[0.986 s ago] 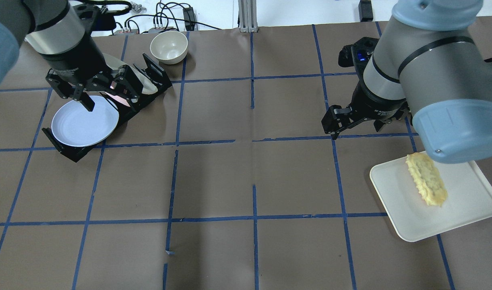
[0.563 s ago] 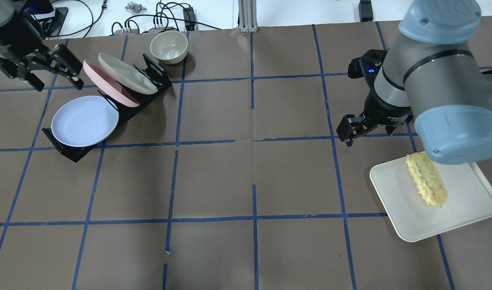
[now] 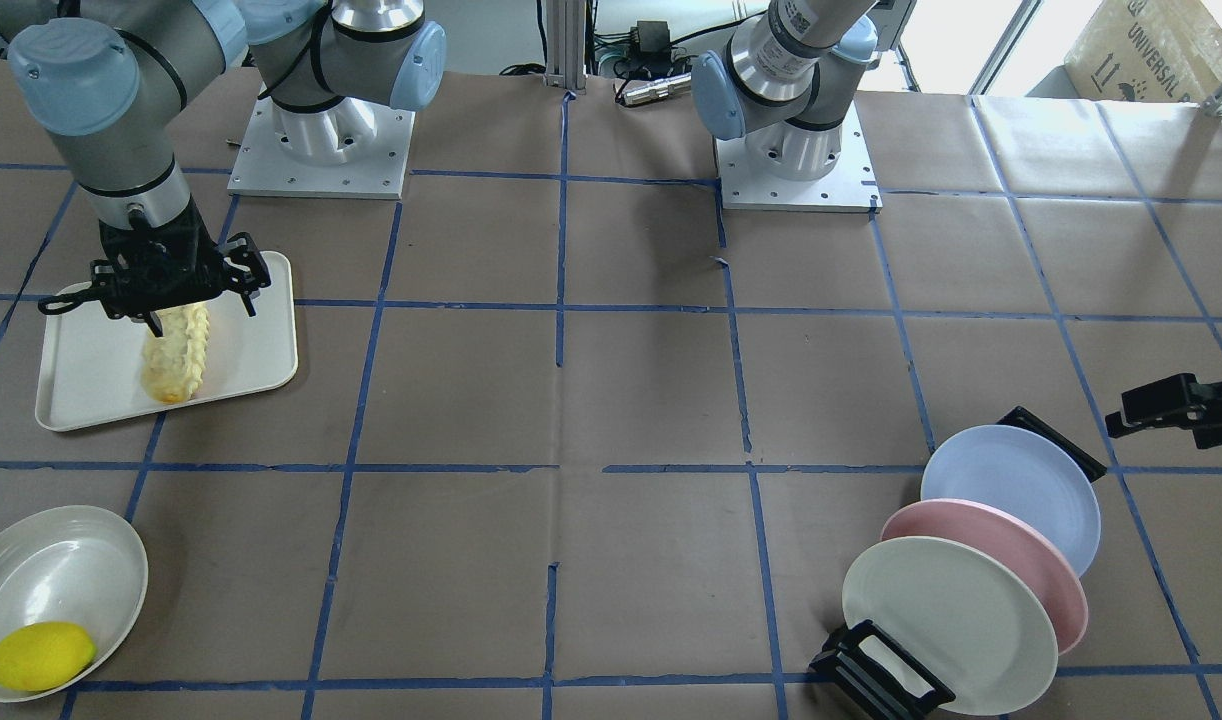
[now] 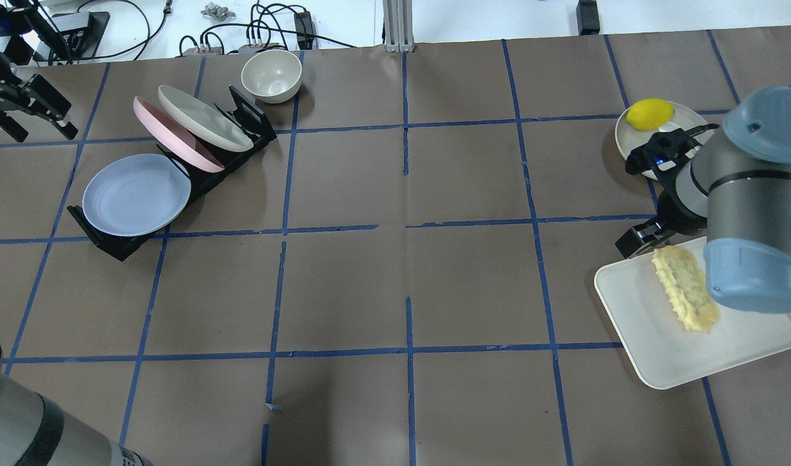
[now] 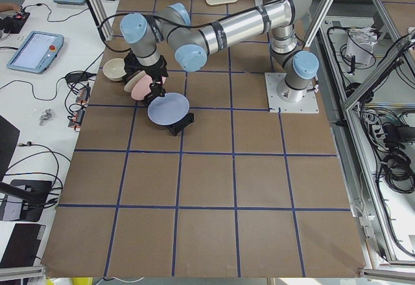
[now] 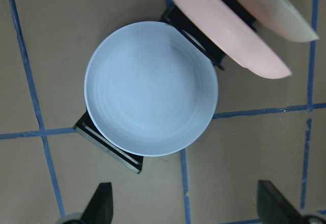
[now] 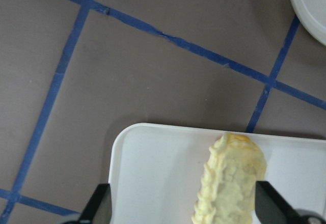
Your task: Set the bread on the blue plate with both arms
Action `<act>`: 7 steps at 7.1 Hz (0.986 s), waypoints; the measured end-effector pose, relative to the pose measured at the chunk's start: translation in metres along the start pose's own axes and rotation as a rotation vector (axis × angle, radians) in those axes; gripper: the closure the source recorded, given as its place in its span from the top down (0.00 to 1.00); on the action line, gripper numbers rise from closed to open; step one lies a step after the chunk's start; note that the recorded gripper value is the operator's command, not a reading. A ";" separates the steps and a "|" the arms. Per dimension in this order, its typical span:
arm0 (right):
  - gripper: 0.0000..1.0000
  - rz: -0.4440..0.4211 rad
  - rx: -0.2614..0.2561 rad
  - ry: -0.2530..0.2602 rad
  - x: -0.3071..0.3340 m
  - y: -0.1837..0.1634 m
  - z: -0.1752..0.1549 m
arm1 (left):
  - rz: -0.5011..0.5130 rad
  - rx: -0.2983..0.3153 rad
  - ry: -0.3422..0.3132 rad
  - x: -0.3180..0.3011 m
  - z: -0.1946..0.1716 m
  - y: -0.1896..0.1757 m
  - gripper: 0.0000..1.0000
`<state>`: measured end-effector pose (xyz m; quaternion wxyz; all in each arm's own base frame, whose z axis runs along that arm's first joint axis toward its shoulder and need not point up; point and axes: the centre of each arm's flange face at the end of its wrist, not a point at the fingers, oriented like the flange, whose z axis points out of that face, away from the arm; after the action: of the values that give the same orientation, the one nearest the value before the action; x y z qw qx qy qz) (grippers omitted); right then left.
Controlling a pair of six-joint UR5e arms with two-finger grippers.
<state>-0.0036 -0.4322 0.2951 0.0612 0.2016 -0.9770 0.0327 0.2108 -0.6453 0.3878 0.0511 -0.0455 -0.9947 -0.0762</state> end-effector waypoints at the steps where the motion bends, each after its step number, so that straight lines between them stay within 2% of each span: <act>1: 1.00 -0.009 0.001 0.001 0.019 0.006 0.025 | 0.006 -0.022 0.026 -0.033 0.025 -0.012 1.00; 3: 1.00 0.040 -0.015 -0.033 0.058 0.017 0.074 | 0.005 -0.064 0.117 -0.068 0.088 -0.036 0.98; 5: 1.00 0.077 -0.032 -0.075 0.067 0.029 0.104 | -0.010 -0.105 0.179 -0.087 0.139 -0.046 0.94; 6: 0.94 0.088 -0.040 -0.090 0.063 0.037 0.113 | -0.025 -0.119 0.210 -0.098 0.159 -0.046 0.59; 7: 0.54 0.100 -0.041 -0.091 0.062 0.044 0.118 | -0.038 -0.123 0.248 -0.102 0.173 -0.047 0.22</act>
<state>-0.0899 -0.4264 0.1843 0.0191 0.1523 -0.9881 0.0066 0.2909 -0.6732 0.1995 0.1694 -0.0200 -0.9749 -0.1430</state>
